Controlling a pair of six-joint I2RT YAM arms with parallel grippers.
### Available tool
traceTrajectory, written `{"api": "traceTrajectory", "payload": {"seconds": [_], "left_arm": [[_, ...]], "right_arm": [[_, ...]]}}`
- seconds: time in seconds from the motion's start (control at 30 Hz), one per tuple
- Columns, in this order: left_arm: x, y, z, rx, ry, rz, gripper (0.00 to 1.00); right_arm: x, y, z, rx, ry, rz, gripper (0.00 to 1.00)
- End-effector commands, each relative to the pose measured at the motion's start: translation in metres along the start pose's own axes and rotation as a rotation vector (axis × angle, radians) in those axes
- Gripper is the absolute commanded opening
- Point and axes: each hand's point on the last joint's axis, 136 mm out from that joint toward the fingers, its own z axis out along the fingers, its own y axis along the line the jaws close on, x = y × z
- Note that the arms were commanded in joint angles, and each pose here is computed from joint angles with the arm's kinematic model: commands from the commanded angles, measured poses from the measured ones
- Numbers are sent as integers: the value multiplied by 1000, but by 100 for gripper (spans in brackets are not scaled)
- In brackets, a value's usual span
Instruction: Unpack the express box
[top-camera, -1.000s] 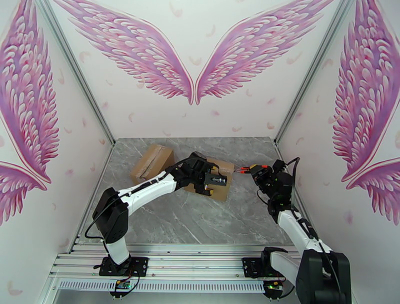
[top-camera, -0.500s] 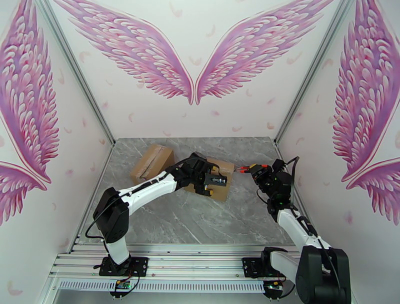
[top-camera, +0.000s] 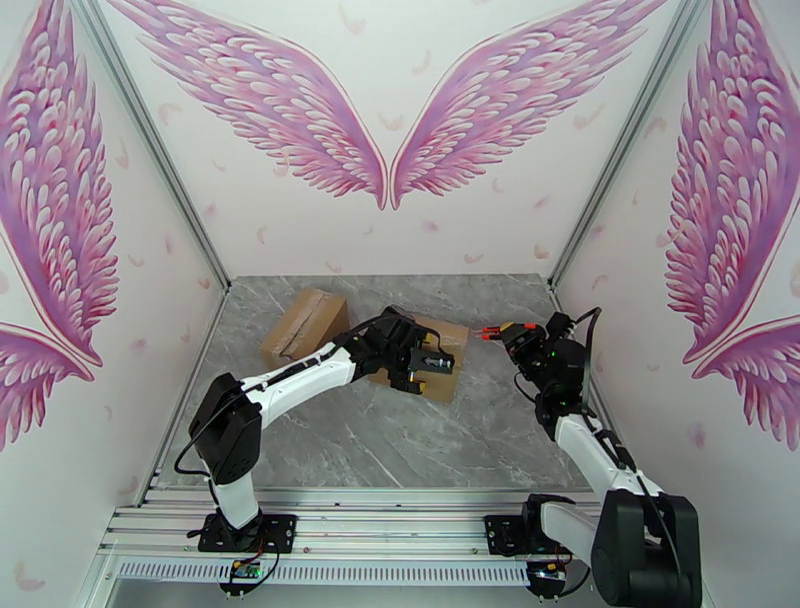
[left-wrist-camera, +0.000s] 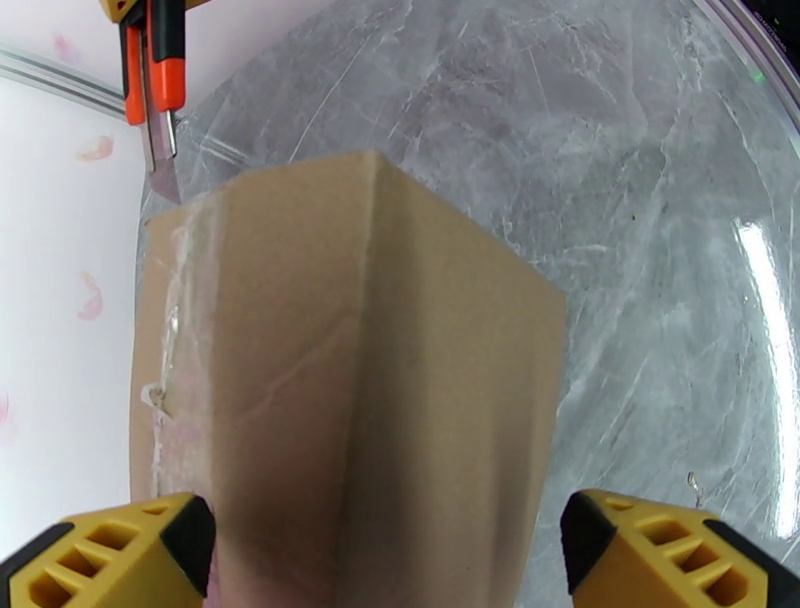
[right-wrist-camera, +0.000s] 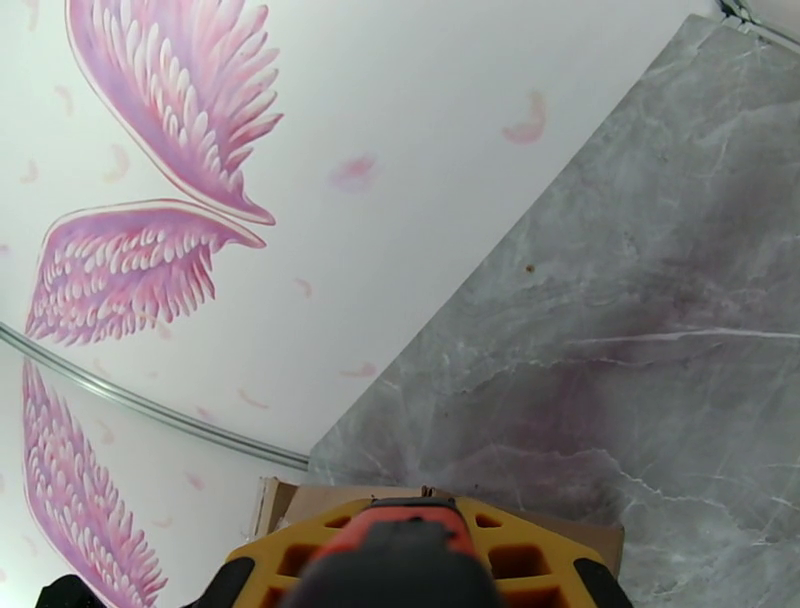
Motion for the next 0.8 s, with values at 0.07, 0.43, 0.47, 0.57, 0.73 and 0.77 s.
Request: {"api": "traceTrajectory", "payload": {"seconds": [0.07, 0.43, 0.47, 0.57, 0.73, 0.77], "left_arm": [[-3, 7, -2, -9, -2, -9, 97], [-2, 15, -2, -63, -3, -19, 97], [-3, 18, -3, -84, -2, -27, 97], [-4, 24, -4, -116, -6, -33, 97], [-5, 25, -3, -131, -18, -29, 97], [-5, 25, -2, -131, -18, -28, 97]], "right_arm": [[-11, 14, 3, -55, -26, 3, 0], [4, 7, 8, -100, 28, 99, 0], [7, 5, 8, -95, 37, 114, 0], [16, -1, 5, -82, 62, 149, 0], [28, -6, -1, -71, 105, 168, 0], [30, -7, -3, -70, 111, 165, 0]]}}
